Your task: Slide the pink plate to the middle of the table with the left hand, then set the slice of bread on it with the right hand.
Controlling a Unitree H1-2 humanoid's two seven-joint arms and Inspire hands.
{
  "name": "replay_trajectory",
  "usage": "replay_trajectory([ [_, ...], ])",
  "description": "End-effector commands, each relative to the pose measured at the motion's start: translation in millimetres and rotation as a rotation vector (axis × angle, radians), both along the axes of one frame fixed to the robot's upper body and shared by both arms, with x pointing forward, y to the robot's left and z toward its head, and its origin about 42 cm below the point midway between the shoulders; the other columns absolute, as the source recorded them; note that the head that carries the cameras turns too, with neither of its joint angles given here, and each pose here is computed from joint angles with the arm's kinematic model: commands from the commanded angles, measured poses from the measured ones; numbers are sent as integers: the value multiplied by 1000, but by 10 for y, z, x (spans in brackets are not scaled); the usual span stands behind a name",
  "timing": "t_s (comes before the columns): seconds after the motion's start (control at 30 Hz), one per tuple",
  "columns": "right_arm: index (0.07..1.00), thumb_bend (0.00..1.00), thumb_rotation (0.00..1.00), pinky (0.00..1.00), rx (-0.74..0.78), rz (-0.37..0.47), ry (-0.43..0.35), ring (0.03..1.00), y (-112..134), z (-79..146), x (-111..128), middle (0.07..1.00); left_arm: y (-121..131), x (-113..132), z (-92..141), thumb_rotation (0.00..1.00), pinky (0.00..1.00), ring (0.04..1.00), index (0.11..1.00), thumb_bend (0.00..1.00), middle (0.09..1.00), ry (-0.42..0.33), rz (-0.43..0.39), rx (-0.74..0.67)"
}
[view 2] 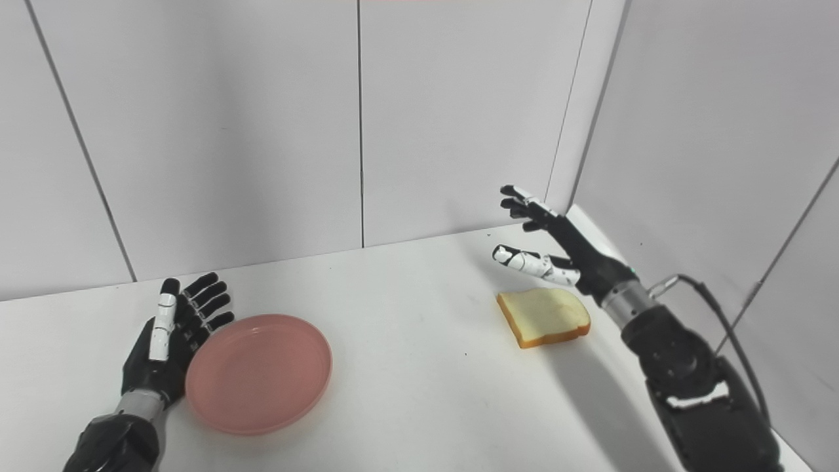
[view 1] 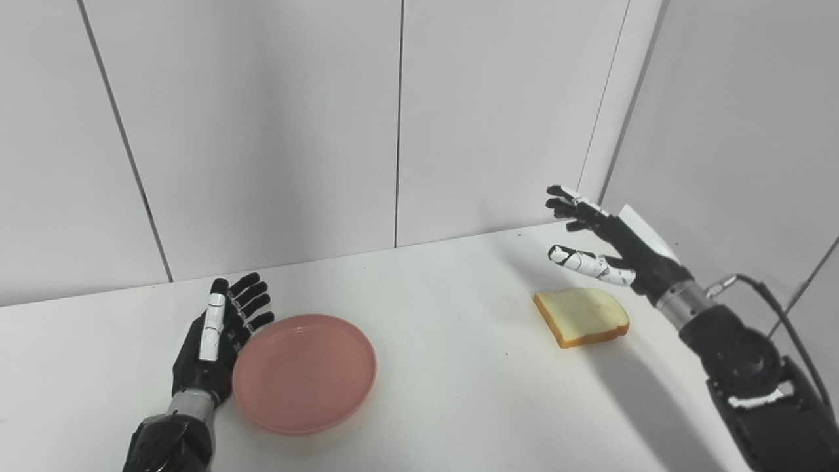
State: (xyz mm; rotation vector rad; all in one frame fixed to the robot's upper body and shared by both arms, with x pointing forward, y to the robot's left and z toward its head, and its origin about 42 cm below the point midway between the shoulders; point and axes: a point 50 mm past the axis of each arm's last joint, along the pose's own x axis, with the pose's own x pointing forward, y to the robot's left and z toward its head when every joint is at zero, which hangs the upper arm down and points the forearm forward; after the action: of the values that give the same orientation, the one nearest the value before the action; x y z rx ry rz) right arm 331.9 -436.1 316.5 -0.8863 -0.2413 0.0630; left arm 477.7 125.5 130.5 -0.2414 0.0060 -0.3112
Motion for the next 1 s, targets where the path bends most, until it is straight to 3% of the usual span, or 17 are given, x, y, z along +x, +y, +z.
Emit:
replay_trajectory([
  [0.0, 925, 1000, 636, 862, -67, 18, -29, 892, -84, 312, 71, 889, 7, -62, -161, 856, 750, 831, 731, 820, 802, 73, -7, 7],
  [0.07, 916, 1000, 548, 835, -94, 21, 8, 872, -153, 377, 126, 874, -5, -70, -173, 850, 754, 833, 731, 816, 802, 76, -8, 3],
  [0.23, 913, 1000, 476, 855, -179, 8, 66, 871, -260, 429, 231, 874, -21, -72, -165, 859, 734, 820, 719, 805, 793, 79, 1, 2],
  [0.37, 960, 1000, 412, 958, -371, -11, 185, 984, -313, 468, 314, 973, 17, -45, -134, 869, 726, 816, 726, 825, 792, 66, 13, 7],
  [0.43, 988, 1000, 327, 955, -486, -15, 261, 997, -319, 518, 347, 994, 38, -31, -118, 871, 725, 816, 728, 832, 790, 63, 18, 10],
  [0.57, 999, 1000, 257, 949, -641, -12, 305, 1000, -337, 589, 401, 1000, 56, -12, -97, 876, 713, 816, 726, 828, 796, 60, 25, 7],
  [0.77, 1000, 1000, 231, 999, -742, -29, 341, 1000, -333, 699, 502, 1000, 35, -14, -96, 870, 714, 816, 724, 830, 791, 62, 30, -6],
  [0.97, 1000, 1000, 283, 957, -800, -49, 410, 979, -356, 724, 623, 989, 16, -25, -106, 876, 727, 817, 728, 822, 796, 66, 30, -1],
])
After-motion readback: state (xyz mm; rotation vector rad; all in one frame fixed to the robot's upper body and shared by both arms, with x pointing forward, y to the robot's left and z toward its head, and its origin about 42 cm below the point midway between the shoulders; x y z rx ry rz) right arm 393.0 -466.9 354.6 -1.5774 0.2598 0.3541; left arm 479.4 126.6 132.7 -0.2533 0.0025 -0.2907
